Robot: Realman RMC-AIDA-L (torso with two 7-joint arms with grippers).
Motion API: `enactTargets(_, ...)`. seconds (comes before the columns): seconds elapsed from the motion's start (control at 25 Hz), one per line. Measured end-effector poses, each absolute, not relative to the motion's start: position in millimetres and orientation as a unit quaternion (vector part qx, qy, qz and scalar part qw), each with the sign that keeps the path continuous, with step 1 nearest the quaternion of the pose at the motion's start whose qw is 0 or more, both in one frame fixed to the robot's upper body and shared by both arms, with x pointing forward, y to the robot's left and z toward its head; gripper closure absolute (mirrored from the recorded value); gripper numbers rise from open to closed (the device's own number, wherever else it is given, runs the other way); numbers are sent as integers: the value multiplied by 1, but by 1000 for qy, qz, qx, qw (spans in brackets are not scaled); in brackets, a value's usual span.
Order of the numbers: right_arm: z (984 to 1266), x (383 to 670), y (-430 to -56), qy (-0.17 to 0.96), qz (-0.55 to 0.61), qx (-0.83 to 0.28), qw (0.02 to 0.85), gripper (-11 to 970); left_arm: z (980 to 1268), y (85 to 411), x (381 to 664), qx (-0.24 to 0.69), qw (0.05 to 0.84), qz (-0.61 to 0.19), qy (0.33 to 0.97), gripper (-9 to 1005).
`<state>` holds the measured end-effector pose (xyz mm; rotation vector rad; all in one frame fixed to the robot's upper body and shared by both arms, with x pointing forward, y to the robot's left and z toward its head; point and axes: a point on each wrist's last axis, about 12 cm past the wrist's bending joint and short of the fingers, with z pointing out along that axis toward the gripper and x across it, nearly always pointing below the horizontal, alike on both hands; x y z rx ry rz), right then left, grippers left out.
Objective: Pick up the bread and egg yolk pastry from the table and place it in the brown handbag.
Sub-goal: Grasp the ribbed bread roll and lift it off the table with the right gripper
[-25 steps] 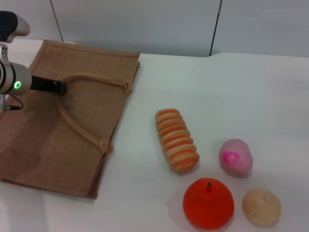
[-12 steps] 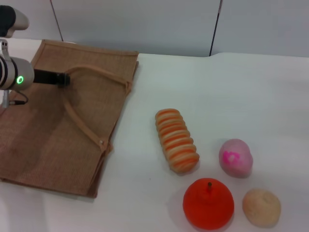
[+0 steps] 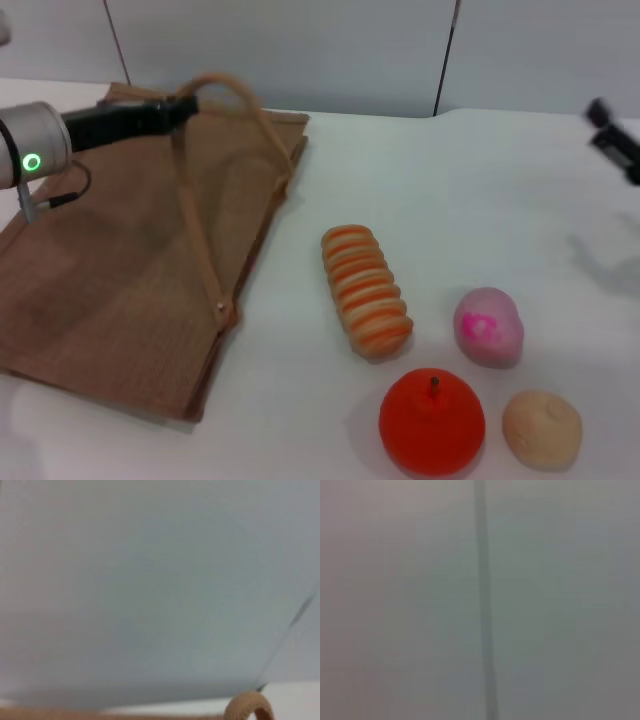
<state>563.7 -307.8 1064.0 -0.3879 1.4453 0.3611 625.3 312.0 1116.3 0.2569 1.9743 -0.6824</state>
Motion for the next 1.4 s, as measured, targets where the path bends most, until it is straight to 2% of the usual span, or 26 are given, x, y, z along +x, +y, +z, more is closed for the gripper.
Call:
enactTargets(0.32, 1074, 585, -264, 665, 263, -311, 626, 120, 1130, 314, 605, 125, 569, -353, 732, 871)
enactTargets(0.64, 1075, 604, -223, 705, 295, -396, 510, 121, 1139, 322, 594, 94, 610, -392, 682, 870)
enactTargets(0.96, 1074, 611, -194, 726, 301, -450, 425, 122, 1140, 321, 593, 91, 614, -403, 672, 868)
enactTargets(1.4, 1064, 614, -164, 742, 270, -489, 372, 123, 1142, 319, 594, 91, 616, -406, 668, 867)
